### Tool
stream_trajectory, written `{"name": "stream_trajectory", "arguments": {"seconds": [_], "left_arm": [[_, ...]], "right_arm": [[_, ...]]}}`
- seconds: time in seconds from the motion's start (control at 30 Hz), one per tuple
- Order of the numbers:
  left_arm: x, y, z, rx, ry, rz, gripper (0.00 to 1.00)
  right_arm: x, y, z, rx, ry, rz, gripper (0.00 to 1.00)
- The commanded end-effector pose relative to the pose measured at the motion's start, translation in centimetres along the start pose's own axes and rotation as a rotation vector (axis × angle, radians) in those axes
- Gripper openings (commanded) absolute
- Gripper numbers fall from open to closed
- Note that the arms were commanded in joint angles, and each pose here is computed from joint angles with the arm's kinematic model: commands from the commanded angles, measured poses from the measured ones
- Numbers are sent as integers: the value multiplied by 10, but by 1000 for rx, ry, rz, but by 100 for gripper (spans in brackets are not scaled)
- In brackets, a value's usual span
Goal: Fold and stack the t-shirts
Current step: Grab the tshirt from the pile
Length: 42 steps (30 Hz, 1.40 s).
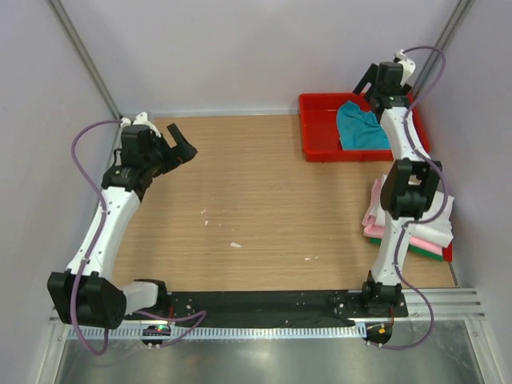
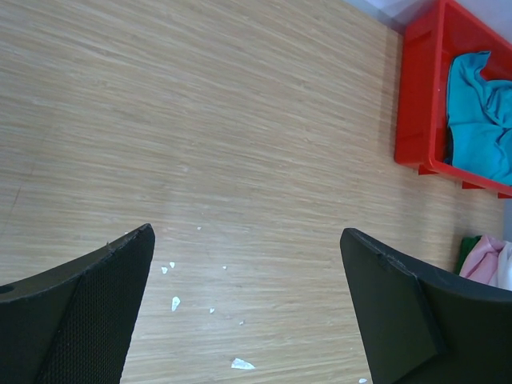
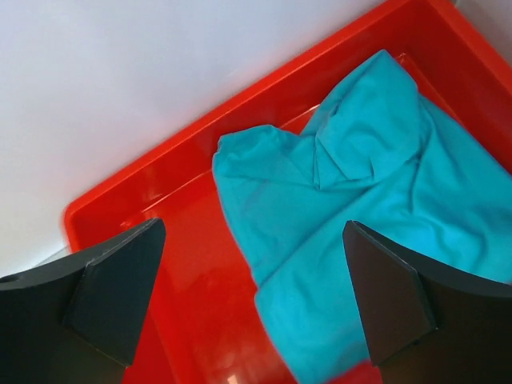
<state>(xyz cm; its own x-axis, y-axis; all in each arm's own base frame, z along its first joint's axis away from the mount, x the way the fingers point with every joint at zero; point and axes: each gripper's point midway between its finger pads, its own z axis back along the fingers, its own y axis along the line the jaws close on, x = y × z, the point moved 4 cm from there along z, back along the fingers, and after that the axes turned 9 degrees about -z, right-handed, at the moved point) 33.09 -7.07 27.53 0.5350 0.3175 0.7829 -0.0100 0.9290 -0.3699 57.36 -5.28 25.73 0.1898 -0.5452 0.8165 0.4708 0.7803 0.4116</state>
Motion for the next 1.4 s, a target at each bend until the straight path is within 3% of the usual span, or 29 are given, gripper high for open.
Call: {"name": "stream_trajectory", "arguments": {"seconds": [0.0,0.2,0.53,0.63,0.73,0.8,0.83,0.87,0.93,1.1,1.23,1.37], "left_arm": [[4,0,-5,-18,-15,-11,100],[5,3,-9,-19,10,-2,100],[0,7,-20,-45,64,26,100],[-4,9,-24,-39,76,22,100],[-7,11,-29,-35,98,27,100],[-7,9,-29,-49,103,26,100],[-7,8,-29,-55,102,26,100],[-8,9,-30,-54,105,27,100],[-9,11,-32,-49,108,31,100],[-7,7,-29,-77,110,31,100],[-6,6,-27,-96,102,23,100],[-4,4,-26,-115,104,22,100]], "right_arm": [[-7,2,-45,-1,11,17,100],[-57,-27,-92,-119,86,62,100],[-94,-59,-104,-217,135,149,100],[-103,-64,-109,-221,156,164,95],[-108,-66,-110,-222,170,172,80],[-104,-65,-108,-222,166,175,55],[-101,-63,-106,-216,160,176,34],[-98,-62,-105,-214,157,177,22],[-77,-52,-95,-197,125,173,1],[15,2,-47,-43,-47,120,1],[103,51,42,149,-213,48,2],[138,88,116,301,-289,50,1]]}}
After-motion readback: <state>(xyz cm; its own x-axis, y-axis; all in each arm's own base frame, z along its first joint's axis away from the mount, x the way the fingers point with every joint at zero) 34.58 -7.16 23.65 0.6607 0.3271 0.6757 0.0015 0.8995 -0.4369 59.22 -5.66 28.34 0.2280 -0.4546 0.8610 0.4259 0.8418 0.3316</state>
